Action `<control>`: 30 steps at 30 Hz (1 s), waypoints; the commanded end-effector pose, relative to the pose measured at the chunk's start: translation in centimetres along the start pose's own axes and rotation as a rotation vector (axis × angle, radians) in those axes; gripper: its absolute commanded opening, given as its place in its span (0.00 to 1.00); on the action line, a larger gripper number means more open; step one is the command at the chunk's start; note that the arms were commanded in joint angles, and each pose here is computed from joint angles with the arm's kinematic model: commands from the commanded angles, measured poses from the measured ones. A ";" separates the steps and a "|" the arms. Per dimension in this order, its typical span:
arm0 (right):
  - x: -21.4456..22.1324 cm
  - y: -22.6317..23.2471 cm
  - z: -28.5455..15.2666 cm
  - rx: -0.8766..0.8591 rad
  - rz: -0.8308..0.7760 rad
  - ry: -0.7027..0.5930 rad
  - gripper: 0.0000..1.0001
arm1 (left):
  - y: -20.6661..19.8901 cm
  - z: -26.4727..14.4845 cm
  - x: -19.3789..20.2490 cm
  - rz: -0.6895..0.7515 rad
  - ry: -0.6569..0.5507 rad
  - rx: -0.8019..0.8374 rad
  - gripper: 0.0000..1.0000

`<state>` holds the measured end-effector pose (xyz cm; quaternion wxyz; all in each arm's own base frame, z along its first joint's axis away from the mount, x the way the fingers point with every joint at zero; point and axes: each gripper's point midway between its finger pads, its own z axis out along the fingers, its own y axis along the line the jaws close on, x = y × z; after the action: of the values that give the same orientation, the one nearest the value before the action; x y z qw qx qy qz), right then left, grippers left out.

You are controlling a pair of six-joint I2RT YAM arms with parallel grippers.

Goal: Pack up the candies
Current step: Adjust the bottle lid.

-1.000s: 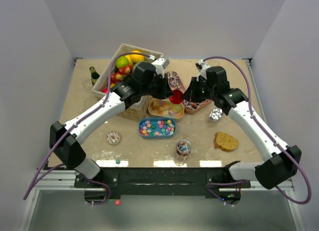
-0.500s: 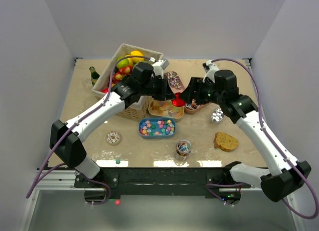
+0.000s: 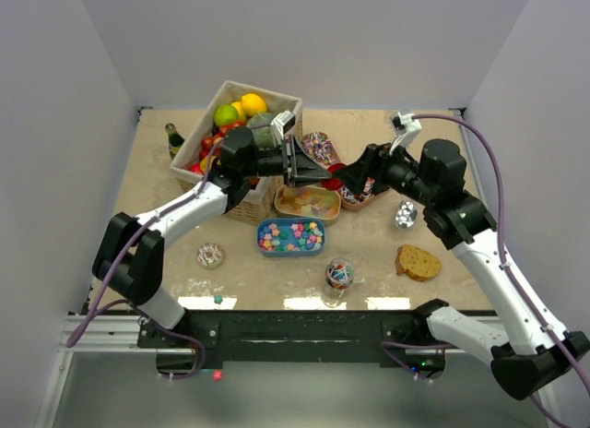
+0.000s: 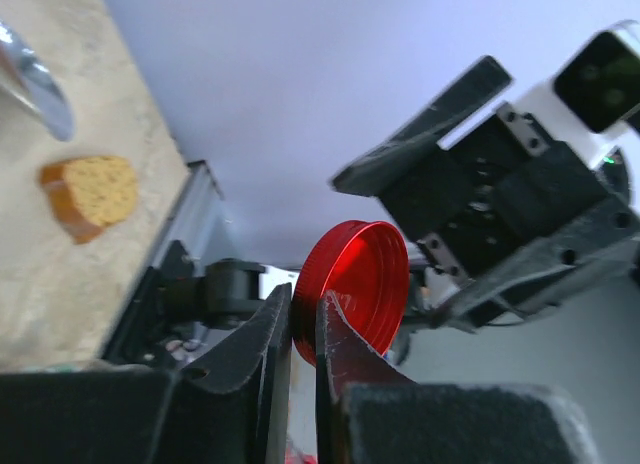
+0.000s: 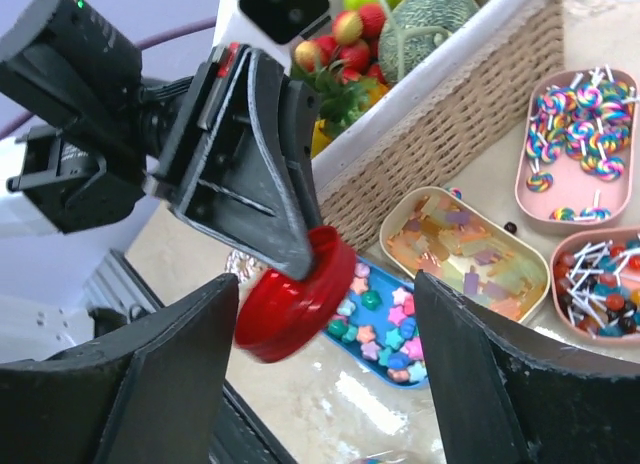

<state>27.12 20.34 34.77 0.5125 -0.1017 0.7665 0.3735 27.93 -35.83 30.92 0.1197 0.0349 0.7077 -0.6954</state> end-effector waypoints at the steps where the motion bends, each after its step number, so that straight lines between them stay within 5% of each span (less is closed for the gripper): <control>1: -1.5 2.3 -0.5 -0.133 -0.186 -0.034 0.72 | -2.1 -0.9 1.3 -0.286 0.075 0.094 0.00; 9: -3.7 4.2 -1.9 -0.202 -0.396 -0.105 0.70 | -0.8 -1.9 1.2 -0.498 0.022 -0.044 0.00; 21: -1.3 10.9 -4.3 -0.670 -0.616 0.017 0.80 | -2.6 -4.4 2.5 -0.628 -0.024 -0.183 0.00; 30: 0.4 9.5 -1.1 -0.609 -0.712 0.120 0.82 | -1.8 -5.8 4.4 -0.659 -0.025 -0.297 0.00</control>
<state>21.05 26.37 38.99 0.5005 -0.4957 0.5792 0.4102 24.08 -31.51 30.98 -0.0903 -0.2279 0.7577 -0.6048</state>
